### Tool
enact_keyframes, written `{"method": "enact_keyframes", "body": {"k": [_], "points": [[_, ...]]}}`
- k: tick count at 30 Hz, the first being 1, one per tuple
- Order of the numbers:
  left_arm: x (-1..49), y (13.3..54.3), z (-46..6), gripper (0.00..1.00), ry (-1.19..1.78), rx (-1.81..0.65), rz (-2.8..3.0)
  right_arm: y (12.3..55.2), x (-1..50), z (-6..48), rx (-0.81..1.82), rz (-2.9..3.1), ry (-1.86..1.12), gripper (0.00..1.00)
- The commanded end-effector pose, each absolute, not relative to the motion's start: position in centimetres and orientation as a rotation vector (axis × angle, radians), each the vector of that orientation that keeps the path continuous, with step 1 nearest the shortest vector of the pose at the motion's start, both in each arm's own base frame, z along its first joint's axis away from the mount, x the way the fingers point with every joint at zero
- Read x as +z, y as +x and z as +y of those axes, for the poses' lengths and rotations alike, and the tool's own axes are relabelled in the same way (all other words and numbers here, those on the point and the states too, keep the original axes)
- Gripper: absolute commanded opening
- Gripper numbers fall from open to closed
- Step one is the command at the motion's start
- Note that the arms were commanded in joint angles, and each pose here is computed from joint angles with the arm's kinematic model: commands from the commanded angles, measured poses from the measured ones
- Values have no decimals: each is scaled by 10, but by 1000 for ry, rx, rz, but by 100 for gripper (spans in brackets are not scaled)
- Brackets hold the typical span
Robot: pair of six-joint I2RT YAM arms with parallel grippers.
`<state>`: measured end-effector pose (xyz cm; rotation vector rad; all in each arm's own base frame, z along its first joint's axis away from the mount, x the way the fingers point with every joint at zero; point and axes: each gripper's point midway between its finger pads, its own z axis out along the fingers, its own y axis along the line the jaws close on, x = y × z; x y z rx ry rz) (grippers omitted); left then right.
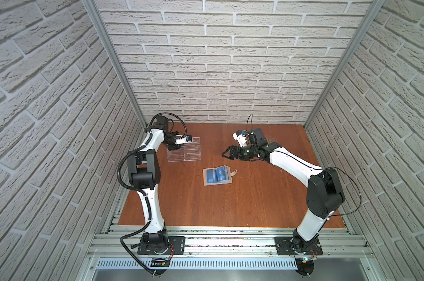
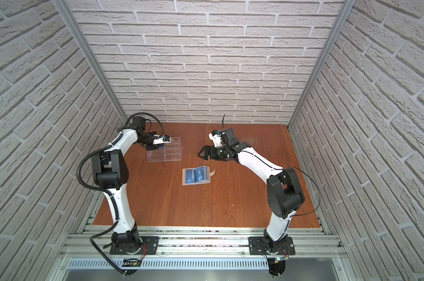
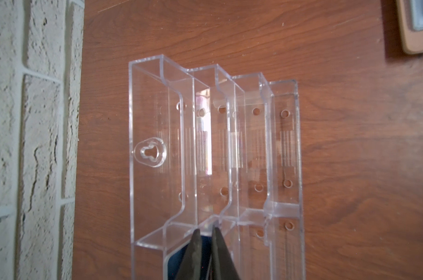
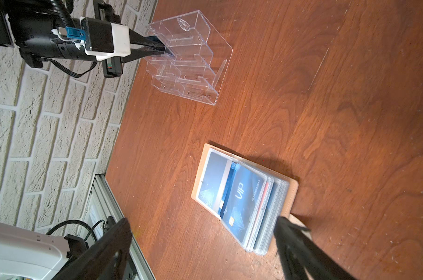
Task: Take the credit cards out of the card holder
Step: Place the credit card in the storage box, then move the storage box to the top-center of the table.
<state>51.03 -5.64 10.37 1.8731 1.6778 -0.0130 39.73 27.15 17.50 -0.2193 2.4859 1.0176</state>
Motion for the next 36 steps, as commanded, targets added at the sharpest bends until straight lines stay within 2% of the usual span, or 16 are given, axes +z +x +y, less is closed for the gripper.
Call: {"method": "enact_keyframes", "body": {"k": [1, 12, 18, 20, 23, 25, 29, 33, 36], "points": [[123, 507, -60, 15, 1863, 13, 1636, 397, 184, 276, 1039, 2442, -249, 93], [162, 508, -65, 17, 1777, 50, 1586, 395, 185, 280, 1043, 2439, -258, 93], [197, 504, -70, 21, 1636, 78, 1546, 393, 193, 281, 1045, 2421, -264, 93], [213, 503, -73, 27, 1551, 85, 1526, 393, 197, 282, 1042, 2412, -268, 94], [236, 495, -77, 47, 1414, 86, 1509, 398, 197, 283, 1033, 2409, -271, 95], [252, 490, -77, 98, 1293, 76, 1518, 403, 197, 286, 1030, 2407, -271, 95], [280, 488, -64, 98, 982, 40, 1608, 415, 195, 293, 1032, 2404, -275, 96], [311, 485, -46, 98, 471, -186, 1705, 431, 195, 305, 1035, 2373, -293, 97], [314, 484, -22, 98, 109, -275, 1750, 442, 191, 316, 1027, 2366, -316, 97]]}}
